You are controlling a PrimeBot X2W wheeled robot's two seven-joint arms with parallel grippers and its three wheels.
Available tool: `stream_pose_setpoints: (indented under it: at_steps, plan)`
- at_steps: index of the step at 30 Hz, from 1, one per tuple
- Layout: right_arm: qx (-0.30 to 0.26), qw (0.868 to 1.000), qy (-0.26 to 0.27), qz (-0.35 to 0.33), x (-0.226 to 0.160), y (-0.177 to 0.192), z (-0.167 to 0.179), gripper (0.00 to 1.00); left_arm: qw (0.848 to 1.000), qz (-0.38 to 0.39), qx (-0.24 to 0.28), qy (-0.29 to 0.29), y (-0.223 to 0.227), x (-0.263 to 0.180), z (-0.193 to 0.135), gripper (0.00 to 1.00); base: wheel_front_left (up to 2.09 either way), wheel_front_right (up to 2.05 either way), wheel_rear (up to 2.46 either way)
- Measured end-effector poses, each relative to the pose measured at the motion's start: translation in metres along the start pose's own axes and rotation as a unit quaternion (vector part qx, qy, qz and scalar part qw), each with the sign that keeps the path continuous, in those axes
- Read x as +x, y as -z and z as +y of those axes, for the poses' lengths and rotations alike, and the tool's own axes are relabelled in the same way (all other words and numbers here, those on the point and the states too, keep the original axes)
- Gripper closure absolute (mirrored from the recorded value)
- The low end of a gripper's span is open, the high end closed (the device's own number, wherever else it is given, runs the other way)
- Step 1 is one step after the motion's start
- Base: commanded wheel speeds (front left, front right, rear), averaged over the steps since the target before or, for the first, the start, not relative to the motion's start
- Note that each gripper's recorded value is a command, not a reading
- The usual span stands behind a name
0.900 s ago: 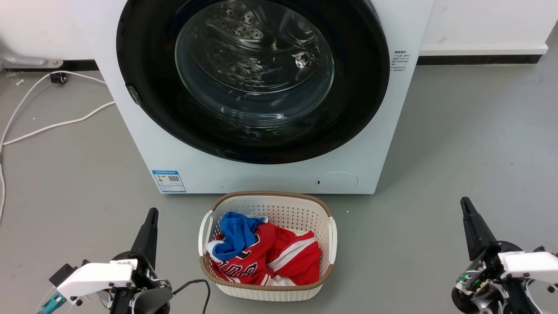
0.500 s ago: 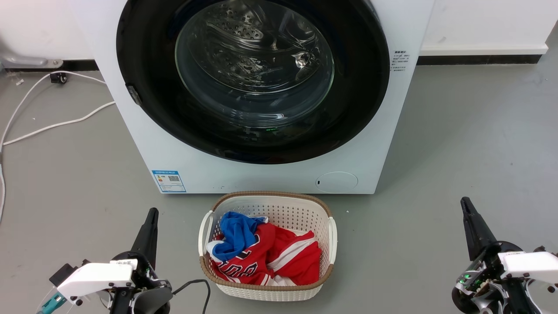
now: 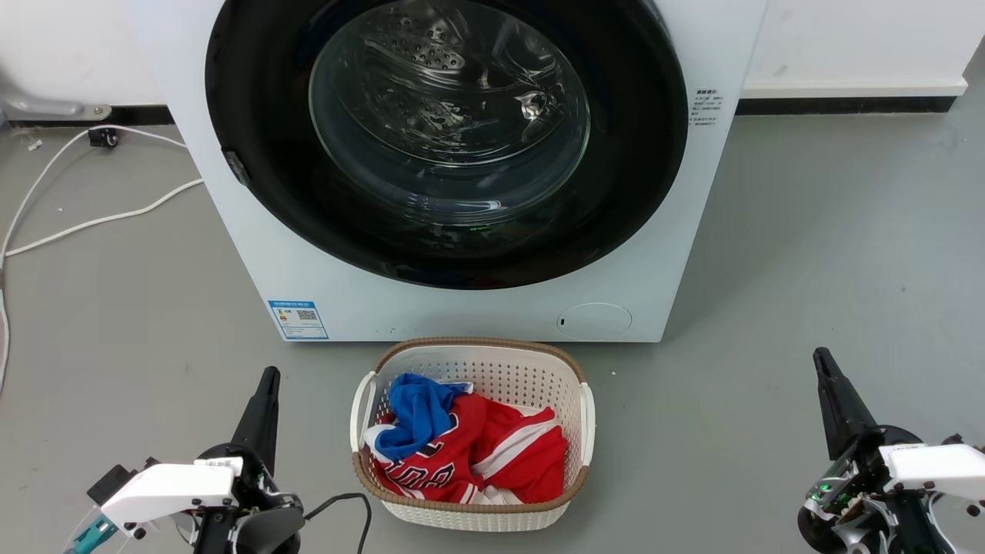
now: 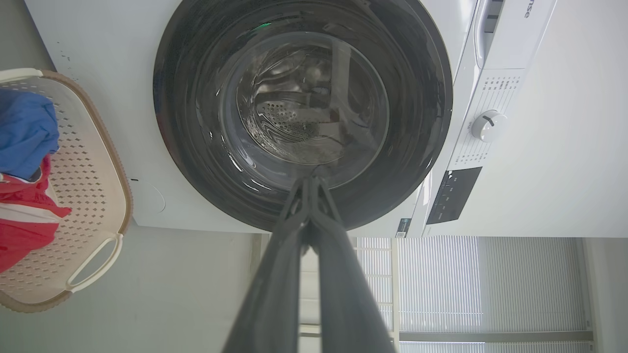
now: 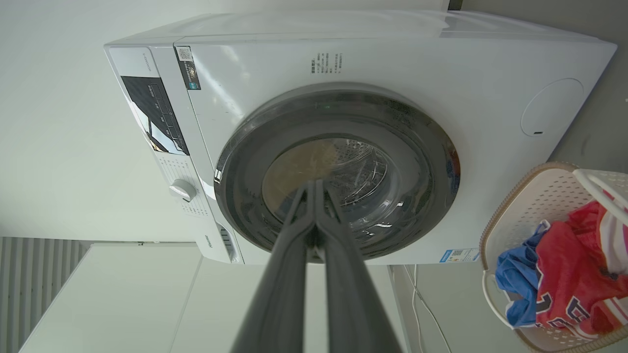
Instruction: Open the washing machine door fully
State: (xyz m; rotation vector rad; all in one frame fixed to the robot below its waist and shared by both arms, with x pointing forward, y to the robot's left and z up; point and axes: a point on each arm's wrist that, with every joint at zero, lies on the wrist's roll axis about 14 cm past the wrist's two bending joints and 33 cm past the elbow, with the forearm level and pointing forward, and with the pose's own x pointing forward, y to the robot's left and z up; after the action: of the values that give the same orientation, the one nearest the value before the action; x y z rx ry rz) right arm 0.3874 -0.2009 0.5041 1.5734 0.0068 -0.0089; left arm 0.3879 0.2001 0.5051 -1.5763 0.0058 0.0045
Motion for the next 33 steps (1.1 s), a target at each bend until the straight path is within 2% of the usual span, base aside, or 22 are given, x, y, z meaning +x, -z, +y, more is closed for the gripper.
stream_pose_setpoints:
  at_steps: [9, 10, 15, 21, 28, 29, 33]
  plan:
    - [0.000, 1.000, 0.000, 0.001, 0.000, 0.000, 0.000, 1.00, 1.000, 0.000, 0.000, 0.000, 0.000, 0.000, 0.000, 1.00, 0.00, 0.00, 0.00]
    - [0.000, 1.000, 0.001, 0.001, 0.000, 0.000, -0.001, 0.00, 1.000, 0.000, -0.001, -0.001, 0.000, 0.000, 0.001, 0.00, 0.00, 0.00, 0.00]
    - [0.003, 0.999, 0.040, -0.003, -0.012, -0.001, -0.027, 0.00, 0.999, -0.001, -0.006, -0.041, 0.002, -0.012, 0.027, 0.00, 0.00, 0.00, 0.00]
    - [-0.027, 0.999, 0.043, -0.015, -0.014, -0.006, -0.028, 0.00, 0.999, -0.012, 0.024, -0.041, -0.003, -0.013, 0.026, 0.00, 0.00, 0.00, 0.00]
    - [-0.116, 0.993, 0.027, -0.019, -0.013, -0.007, -0.015, 0.00, 0.995, -0.018, 0.093, -0.034, -0.004, -0.010, 0.017, 0.00, 0.00, 0.00, 0.00]
    - [-0.156, 0.987, 0.022, -0.018, -0.014, -0.006, -0.011, 0.00, 0.991, -0.018, 0.128, -0.032, -0.003, -0.009, 0.012, 0.00, 0.00, 0.00, 0.00]
    - [-0.216, 0.976, 0.007, -0.017, -0.013, -0.003, -0.001, 0.00, 0.983, -0.013, 0.180, -0.029, 0.002, -0.008, 0.007, 0.00, 0.00, 0.00, 0.00]
